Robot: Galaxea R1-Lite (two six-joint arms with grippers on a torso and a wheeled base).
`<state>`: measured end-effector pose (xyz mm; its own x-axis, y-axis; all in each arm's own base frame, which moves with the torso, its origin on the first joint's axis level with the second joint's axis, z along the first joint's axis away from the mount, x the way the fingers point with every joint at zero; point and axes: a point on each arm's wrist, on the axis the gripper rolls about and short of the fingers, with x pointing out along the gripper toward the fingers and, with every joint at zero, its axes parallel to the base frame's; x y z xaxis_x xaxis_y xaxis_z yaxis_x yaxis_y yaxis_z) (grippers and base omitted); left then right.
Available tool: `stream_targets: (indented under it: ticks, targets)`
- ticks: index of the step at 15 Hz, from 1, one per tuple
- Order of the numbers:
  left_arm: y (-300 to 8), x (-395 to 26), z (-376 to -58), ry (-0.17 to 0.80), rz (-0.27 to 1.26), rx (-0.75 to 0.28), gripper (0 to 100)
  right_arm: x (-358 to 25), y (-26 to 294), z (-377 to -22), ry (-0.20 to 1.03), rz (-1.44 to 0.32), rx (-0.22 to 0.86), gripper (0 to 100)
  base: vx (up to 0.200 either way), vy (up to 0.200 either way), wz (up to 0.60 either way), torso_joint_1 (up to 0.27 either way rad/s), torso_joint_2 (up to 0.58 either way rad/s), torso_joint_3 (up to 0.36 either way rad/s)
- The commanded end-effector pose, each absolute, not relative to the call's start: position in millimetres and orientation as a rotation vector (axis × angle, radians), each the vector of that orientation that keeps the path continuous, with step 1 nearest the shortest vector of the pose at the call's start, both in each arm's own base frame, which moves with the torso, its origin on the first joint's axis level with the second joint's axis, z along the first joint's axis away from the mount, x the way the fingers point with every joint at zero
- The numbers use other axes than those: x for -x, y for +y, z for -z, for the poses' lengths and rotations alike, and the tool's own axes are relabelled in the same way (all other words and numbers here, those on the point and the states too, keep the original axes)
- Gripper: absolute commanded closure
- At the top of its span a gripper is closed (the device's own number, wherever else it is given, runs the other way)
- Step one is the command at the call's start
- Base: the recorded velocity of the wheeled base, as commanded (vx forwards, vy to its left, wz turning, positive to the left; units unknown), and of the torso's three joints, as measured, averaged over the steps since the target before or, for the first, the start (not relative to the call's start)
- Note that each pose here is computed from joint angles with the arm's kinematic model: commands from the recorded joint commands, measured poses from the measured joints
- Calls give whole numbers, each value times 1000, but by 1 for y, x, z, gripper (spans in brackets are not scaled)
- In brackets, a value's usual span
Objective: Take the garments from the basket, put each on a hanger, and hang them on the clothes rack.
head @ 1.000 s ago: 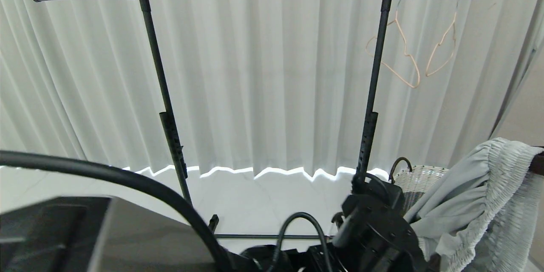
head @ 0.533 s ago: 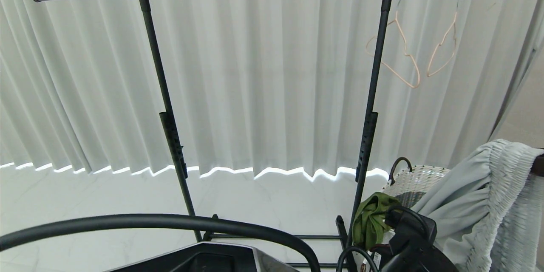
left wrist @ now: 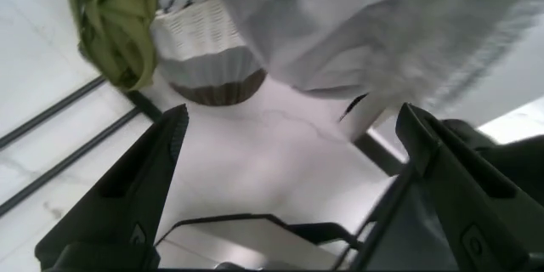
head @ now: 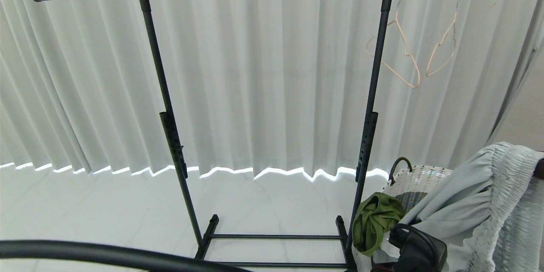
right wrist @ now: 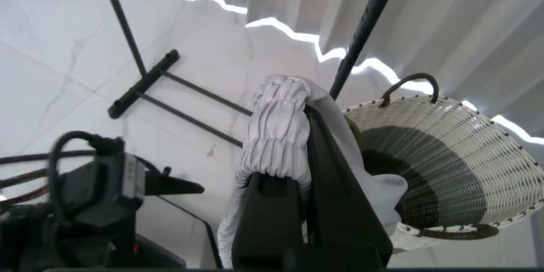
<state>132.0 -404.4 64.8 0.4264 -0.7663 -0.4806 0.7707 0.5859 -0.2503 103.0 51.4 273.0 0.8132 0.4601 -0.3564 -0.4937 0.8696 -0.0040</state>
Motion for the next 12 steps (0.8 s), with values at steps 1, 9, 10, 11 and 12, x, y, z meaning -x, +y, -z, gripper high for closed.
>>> stream_targets:
  ticks: [1, 9, 10, 11, 12]
  targets:
    - [-405, -130, -81, 562, 976, 24, 0, -102, 51, -273, 352, -510, 98, 100, 0, 0, 0, 0, 0, 0]
    - [-422, -170, -46, 555, 849, 18, 0, -99, 50, -274, 344, -512, 97, 100, 0, 0, 0, 0, 0, 0]
    - [-421, -169, -44, 559, 848, 14, 0, -99, 50, -274, 343, -512, 96, 100, 0, 0, 0, 0, 0, 0]
    - [-420, -168, -44, 562, 849, 12, 100, -99, 50, -274, 344, -512, 97, 100, 0, 0, 0, 0, 0, 0]
    - [-420, -167, -44, 563, 851, 10, 100, -99, 50, -274, 344, -510, 97, 100, 0, 0, 0, 0, 0, 0]
